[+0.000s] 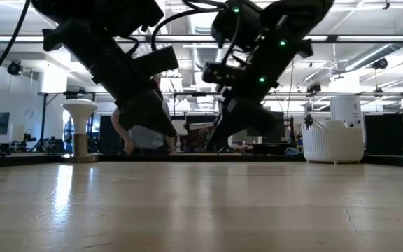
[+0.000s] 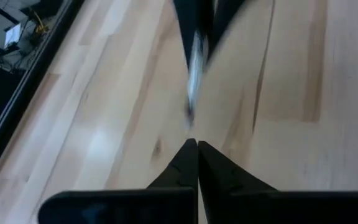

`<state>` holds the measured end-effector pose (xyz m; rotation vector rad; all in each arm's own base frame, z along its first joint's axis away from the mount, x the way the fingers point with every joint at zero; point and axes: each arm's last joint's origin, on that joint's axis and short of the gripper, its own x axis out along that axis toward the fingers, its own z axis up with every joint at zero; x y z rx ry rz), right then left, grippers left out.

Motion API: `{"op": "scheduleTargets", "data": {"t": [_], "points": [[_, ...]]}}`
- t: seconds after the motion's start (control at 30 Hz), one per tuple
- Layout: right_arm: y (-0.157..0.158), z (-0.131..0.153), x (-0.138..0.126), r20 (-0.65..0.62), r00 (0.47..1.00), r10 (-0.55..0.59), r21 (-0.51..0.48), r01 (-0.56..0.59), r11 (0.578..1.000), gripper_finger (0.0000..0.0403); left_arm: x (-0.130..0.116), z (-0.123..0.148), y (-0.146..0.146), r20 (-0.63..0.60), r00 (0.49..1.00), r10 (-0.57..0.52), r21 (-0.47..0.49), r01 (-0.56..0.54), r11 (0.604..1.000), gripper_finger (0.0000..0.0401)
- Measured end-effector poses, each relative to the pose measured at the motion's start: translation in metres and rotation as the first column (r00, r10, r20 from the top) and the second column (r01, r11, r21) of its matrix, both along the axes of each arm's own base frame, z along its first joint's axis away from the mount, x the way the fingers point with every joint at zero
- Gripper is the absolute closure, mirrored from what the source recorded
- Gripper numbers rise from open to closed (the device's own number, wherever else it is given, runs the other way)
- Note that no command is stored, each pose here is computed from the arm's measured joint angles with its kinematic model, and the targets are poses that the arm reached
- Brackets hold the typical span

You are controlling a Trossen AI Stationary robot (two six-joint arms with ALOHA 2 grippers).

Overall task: Put items in baskets/containers
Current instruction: Put the black eyeshadow brush into the white organizer

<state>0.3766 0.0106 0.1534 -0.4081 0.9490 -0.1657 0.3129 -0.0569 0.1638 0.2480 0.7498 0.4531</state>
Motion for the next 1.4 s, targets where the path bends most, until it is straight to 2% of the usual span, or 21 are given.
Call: {"op": "scheduleTargets", "data": {"t": [0.23, 0.33, 0.43, 0.53, 0.67, 0.73, 0.8, 1.0, 1.1, 1.2, 1.33, 1.4], "points": [[-0.003, 0.008, -0.042, 0.149, 0.989, -0.019, 0.017, 0.016, 1.0, 0.0393, -0.008, 0.008, 0.002, 0.029, 0.999, 0.022, -0.006, -0.022, 1.0, 0.0358], [-0.006, 0.016, -0.064, 0.252, 0.968, -0.016, 0.017, 0.012, 1.0, 0.0393, -0.012, 0.008, 0.006, 0.114, 0.993, 0.018, -0.01, -0.017, 1.0, 0.0351], [-0.009, 0.029, -0.088, 0.372, 0.928, -0.021, 0.022, 0.014, 1.0, 0.0394, -0.018, 0.006, 0.013, 0.235, 0.972, -0.029, -0.012, 0.033, 0.999, 0.0351], [-0.011, 0.04, -0.113, 0.482, 0.876, -0.024, 0.021, 0.016, 1.0, 0.0394, -0.026, 0.0, 0.024, 0.364, 0.927, -0.094, -0.06, 0.124, 0.99, 0.0351], [-0.016, 0.051, -0.149, 0.626, 0.778, -0.056, 0.012, 0.062, 0.998, 0.0394, -0.039, -0.005, 0.042, 0.563, 0.81, -0.165, -0.104, 0.267, 0.958, 0.0351], [-0.02, 0.05, -0.168, 0.675, 0.734, -0.078, -0.006, 0.111, 0.994, 0.0394, -0.047, -0.009, 0.049, 0.631, 0.757, -0.171, -0.109, 0.304, 0.946, 0.0351], [-0.025, 0.049, -0.185, 0.731, 0.674, -0.105, -0.017, 0.171, 0.985, 0.0394, -0.054, -0.014, 0.055, 0.657, 0.737, -0.159, -0.112, 0.304, 0.946, 0.0351], [-0.045, 0.04, -0.231, 0.874, 0.456, -0.165, -0.014, 0.363, 0.931, 0.0394, -0.063, -0.02, 0.064, 0.661, 0.74, -0.125, -0.129, 0.276, 0.953, 0.0351], [-0.054, 0.035, -0.25, 0.911, 0.359, -0.204, 0.004, 0.486, 0.874, 0.0394, -0.062, -0.019, 0.064, 0.662, 0.739, -0.123, -0.131, 0.276, 0.952, 0.0351], [-0.064, 0.038, -0.26, 0.917, 0.312, -0.248, 0.015, 0.594, 0.804, 0.0394, -0.061, -0.019, 0.064, 0.66, 0.741, -0.123, -0.132, 0.276, 0.952, 0.0351], [-0.073, 0.042, -0.268, 0.932, 0.255, -0.259, 0.029, 0.656, 0.754, 0.0394, -0.062, -0.02, 0.064, 0.654, 0.747, -0.123, -0.136, 0.275, 0.952, 0.0351], [-0.078, 0.042, -0.271, 0.932, 0.253, -0.262, 0.023, 0.677, 0.736, 0.0394, -0.062, -0.02, 0.064, 0.653, 0.747, -0.125, -0.137, 0.278, 0.951, 0.0351]]}}
